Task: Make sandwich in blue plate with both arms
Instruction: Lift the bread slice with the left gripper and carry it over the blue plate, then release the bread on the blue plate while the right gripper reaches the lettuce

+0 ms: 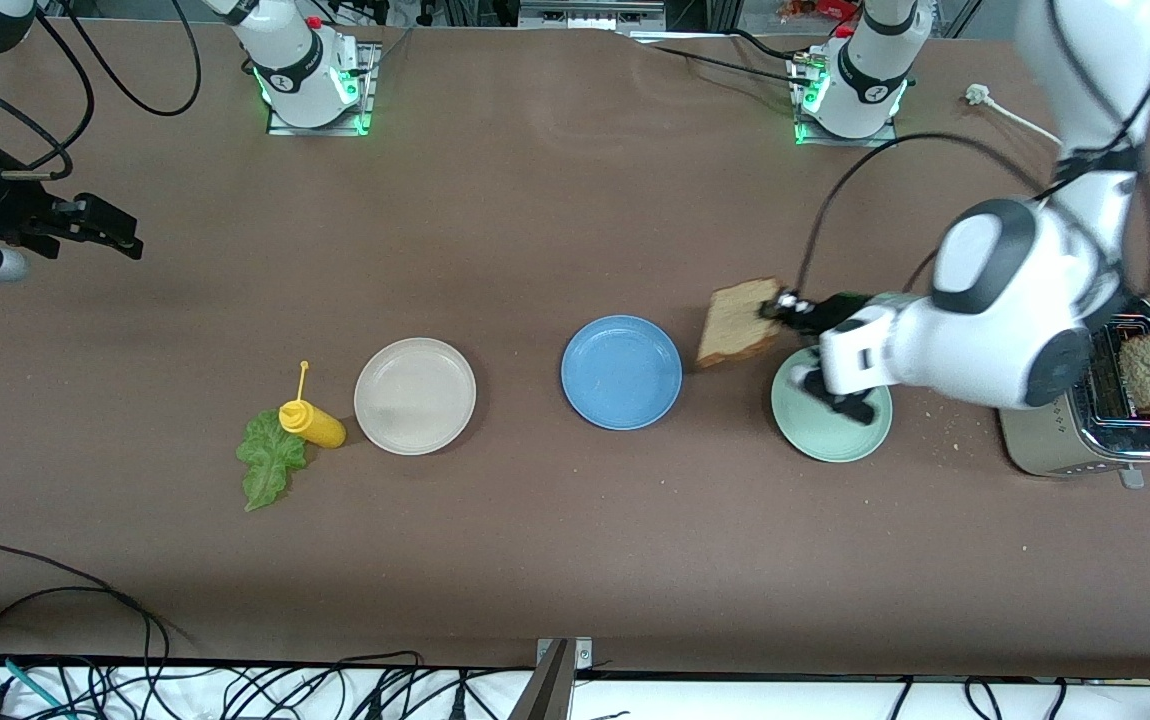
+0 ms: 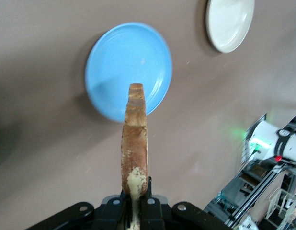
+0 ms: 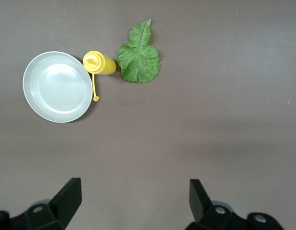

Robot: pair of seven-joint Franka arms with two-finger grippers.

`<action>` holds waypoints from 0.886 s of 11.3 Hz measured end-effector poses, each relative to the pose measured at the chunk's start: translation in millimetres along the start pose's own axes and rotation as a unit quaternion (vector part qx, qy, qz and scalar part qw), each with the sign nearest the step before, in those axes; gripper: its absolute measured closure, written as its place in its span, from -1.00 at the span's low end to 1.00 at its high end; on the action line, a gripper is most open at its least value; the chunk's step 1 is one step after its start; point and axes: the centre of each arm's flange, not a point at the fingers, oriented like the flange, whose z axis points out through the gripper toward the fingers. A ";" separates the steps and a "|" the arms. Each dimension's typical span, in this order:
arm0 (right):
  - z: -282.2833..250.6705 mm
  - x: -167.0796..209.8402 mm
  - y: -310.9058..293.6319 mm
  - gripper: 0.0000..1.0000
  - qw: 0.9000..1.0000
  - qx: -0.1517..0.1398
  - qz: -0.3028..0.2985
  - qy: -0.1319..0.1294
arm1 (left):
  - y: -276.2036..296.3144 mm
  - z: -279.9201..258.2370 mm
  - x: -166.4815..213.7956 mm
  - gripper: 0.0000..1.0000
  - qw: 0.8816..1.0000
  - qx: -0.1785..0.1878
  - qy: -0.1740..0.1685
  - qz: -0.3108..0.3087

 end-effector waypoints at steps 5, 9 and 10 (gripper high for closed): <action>13.9 5.7 -25.5 -1.00 1.000 -0.001 -0.023 -0.014 | -16.7 101.7 55.4 0.82 0.994 -0.106 0.011 -0.024; 43.6 22.7 -30.3 -1.00 0.999 -0.002 -0.027 -0.037 | -23.6 193.8 83.6 0.82 0.995 -0.100 0.023 0.015; 46.4 27.1 -30.7 -1.00 0.999 -0.002 -0.027 -0.038 | -29.7 201.2 85.0 0.75 0.995 -0.101 0.022 0.016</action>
